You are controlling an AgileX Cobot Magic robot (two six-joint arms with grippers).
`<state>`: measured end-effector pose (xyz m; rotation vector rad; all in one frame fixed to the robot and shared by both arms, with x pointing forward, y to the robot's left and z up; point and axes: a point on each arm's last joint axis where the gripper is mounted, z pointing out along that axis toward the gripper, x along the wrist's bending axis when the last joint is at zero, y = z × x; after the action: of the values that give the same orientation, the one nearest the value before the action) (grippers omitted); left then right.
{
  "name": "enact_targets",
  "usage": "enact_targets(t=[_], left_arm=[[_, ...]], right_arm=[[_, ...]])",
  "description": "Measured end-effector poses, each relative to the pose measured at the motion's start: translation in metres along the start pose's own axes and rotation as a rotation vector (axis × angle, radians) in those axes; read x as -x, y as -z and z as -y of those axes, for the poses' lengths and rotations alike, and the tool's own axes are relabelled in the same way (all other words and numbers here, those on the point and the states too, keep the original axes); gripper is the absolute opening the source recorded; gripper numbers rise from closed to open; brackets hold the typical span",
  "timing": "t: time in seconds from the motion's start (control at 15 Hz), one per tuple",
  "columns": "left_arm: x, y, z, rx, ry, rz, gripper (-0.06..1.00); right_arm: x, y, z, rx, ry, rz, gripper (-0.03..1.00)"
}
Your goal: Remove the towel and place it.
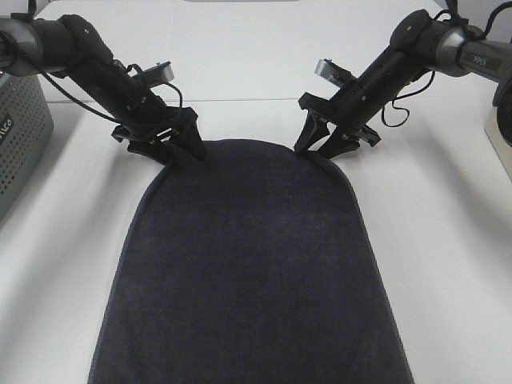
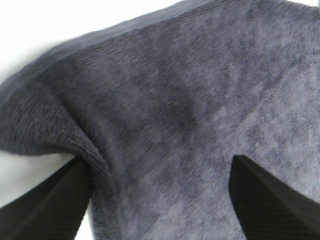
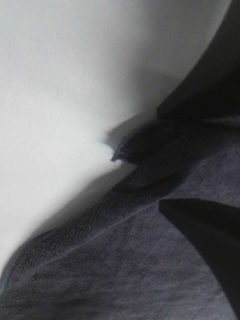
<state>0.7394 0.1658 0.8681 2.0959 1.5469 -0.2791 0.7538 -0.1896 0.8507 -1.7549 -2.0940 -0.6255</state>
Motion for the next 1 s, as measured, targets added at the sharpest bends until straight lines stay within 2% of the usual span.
enact_targets(t=[0.13,0.27,0.4,0.53,0.67,0.93,1.0], left_arm=[[0.002,-0.003,-0.001,0.011,-0.002,-0.008,0.58],[-0.003,-0.006,0.000,0.006,-0.009,-0.034,0.34],[-0.005,-0.007,0.001,-0.004,-0.022,-0.054,0.06],[-0.006,-0.007,0.002,-0.007,-0.027,-0.060,0.01],[-0.007,-0.007,0.002,-0.011,-0.033,-0.069,0.01],[-0.006,-0.005,0.001,-0.004,-0.056,-0.096,0.01],[-0.008,-0.001,-0.004,0.037,-0.085,-0.144,0.01]], right_arm=[[-0.002,-0.005,0.000,0.003,-0.021,-0.001,0.35],[0.000,-0.006,0.000,0.006,-0.031,0.014,0.22],[0.000,-0.004,-0.001,0.012,-0.023,0.034,0.17],[0.000,-0.003,-0.001,0.014,-0.013,0.050,0.09],[-0.003,-0.001,-0.003,0.020,0.007,0.067,0.03],[-0.004,0.013,-0.015,0.070,0.086,0.168,0.03],[-0.003,0.017,-0.020,0.099,0.105,0.191,0.03]])
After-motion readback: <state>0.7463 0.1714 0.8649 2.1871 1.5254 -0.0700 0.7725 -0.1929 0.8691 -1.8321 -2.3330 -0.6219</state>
